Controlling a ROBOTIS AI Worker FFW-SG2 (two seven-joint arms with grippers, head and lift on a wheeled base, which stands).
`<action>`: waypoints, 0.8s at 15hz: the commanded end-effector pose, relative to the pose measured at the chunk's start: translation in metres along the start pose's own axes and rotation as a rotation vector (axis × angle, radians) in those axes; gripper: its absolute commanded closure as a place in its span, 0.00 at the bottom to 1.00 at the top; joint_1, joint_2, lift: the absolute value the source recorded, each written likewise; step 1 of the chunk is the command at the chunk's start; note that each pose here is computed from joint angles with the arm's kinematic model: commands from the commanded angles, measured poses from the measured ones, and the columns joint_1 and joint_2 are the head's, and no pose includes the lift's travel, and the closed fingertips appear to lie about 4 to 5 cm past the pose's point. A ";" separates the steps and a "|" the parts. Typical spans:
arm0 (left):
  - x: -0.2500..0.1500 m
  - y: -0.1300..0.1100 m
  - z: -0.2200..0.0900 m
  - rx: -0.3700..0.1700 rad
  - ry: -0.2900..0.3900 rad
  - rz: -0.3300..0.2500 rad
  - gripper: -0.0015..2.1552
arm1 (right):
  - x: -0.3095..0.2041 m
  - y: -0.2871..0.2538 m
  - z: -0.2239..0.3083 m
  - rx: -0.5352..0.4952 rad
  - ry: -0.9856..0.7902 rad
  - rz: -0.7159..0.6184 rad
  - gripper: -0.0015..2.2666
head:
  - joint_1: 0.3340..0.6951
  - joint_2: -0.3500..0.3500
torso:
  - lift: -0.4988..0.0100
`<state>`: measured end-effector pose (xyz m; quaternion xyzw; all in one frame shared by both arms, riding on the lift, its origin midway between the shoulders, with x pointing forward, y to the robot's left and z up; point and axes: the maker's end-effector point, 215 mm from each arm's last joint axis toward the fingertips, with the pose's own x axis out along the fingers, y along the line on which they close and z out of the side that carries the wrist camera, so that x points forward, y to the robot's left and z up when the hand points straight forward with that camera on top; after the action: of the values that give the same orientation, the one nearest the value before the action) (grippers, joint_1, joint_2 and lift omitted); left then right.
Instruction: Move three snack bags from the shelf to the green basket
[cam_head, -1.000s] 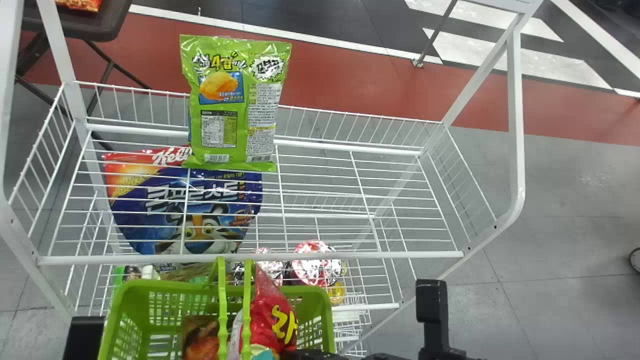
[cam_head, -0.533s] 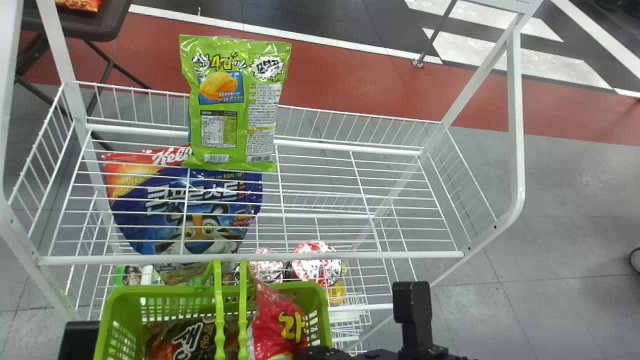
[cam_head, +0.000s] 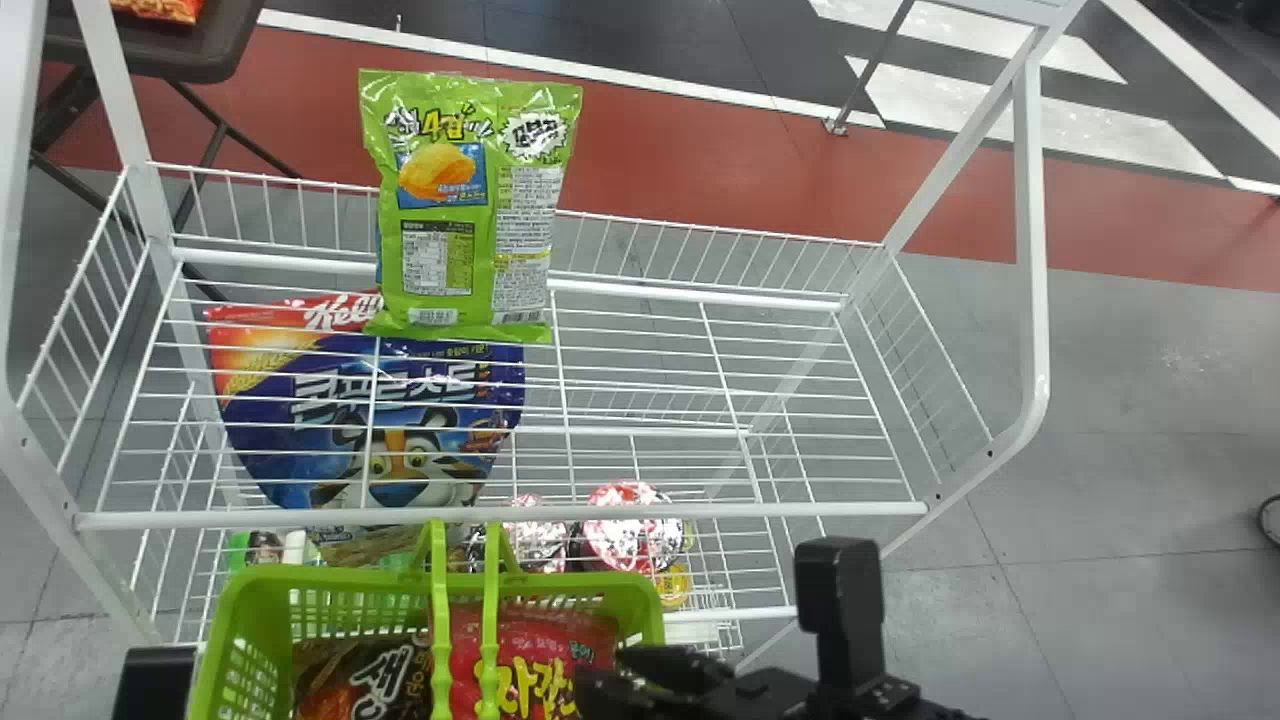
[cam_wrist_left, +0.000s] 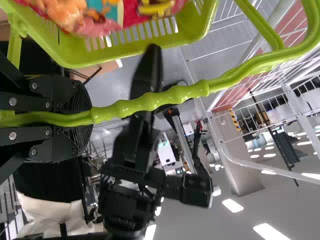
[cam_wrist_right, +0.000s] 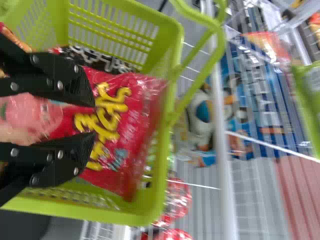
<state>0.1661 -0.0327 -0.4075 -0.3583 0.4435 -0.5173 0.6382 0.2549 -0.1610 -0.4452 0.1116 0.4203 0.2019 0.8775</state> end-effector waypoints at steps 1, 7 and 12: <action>0.000 0.001 0.000 0.000 -0.002 0.002 0.98 | -0.016 -0.004 0.052 -0.085 -0.180 -0.028 0.02 | 1.00 0.00 | 0.88; 0.003 0.004 -0.001 0.005 -0.003 0.011 0.98 | -0.106 0.025 0.193 -0.359 -0.866 -0.068 0.03 | 1.00 0.00 | 0.88; 0.002 0.014 0.004 0.005 -0.002 0.017 0.98 | -0.054 0.011 0.133 -0.251 -0.781 -0.148 0.03 | 1.00 0.00 | 0.88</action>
<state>0.1721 -0.0329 -0.4177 -0.3522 0.4441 -0.5126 0.6450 0.3343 -0.1916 -0.2976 0.0343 0.0155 0.1247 0.9915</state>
